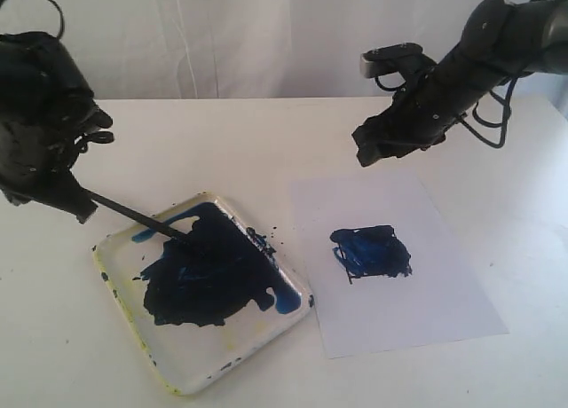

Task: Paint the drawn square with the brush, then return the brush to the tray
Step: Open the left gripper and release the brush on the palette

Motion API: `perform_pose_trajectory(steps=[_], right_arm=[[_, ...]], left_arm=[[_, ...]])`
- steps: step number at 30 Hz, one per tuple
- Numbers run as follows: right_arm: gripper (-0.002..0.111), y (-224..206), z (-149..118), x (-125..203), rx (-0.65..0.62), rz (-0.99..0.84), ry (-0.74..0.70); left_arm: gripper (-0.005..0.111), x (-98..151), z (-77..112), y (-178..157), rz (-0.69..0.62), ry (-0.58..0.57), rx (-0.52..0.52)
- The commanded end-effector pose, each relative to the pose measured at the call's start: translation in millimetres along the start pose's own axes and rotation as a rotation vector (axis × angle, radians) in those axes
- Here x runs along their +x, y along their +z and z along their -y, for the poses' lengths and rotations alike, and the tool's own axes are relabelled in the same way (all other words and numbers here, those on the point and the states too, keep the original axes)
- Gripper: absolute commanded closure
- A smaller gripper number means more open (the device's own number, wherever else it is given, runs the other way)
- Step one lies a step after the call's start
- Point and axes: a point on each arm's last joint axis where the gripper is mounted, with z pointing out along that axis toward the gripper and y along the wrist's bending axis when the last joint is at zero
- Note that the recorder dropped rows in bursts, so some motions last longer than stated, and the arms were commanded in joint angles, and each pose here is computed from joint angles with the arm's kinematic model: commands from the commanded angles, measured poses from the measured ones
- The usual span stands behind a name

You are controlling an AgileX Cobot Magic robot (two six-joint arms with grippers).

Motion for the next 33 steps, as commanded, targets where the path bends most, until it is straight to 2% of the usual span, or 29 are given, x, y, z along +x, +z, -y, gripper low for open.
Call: perform_pose_trajectory(steps=[1, 4, 5, 10, 14, 18, 25, 30, 33], right_arm=[[0.080, -16, -3, 5, 0.002, -0.078, 0.074], [0.107, -20, 1, 13, 0.040, -0.160, 0.122], [0.108, -21, 3, 15, 0.042, -0.185, 0.158], [0.108, -30, 21, 30, 0.029, -0.280, 0.273], [0.108, -36, 39, 46, 0.035, -0.319, 0.346], [0.108, -33, 40, 69, 0.056, -0.395, 0.343], [0.108, -68, 24, 97, 0.136, -0.385, 0.299], [0.108, -123, -3, 115, 0.199, -0.237, 0.272], [0.108, -164, -11, 126, 0.248, -0.182, 0.295]], left_arm=[[0.107, 6, -12.2, 15, -0.044, -0.214, 0.188], [0.107, 11, -22.1, 26, -0.087, -0.301, 0.291], [0.107, 14, -25.1, 29, -0.103, -0.303, 0.327], [0.107, 27, -41.0, 41, -0.177, -0.333, 0.444], [0.107, 36, -53.7, 49, -0.218, -0.341, 0.461], [0.107, 41, -60.5, 41, -0.215, -0.299, 0.465], [0.107, 55, -77.5, 1, -0.159, -0.300, 0.473], [0.107, 87, -85.5, -34, -0.017, -0.347, 0.435], [0.107, 115, -82.3, -49, -0.008, -0.355, 0.434]])
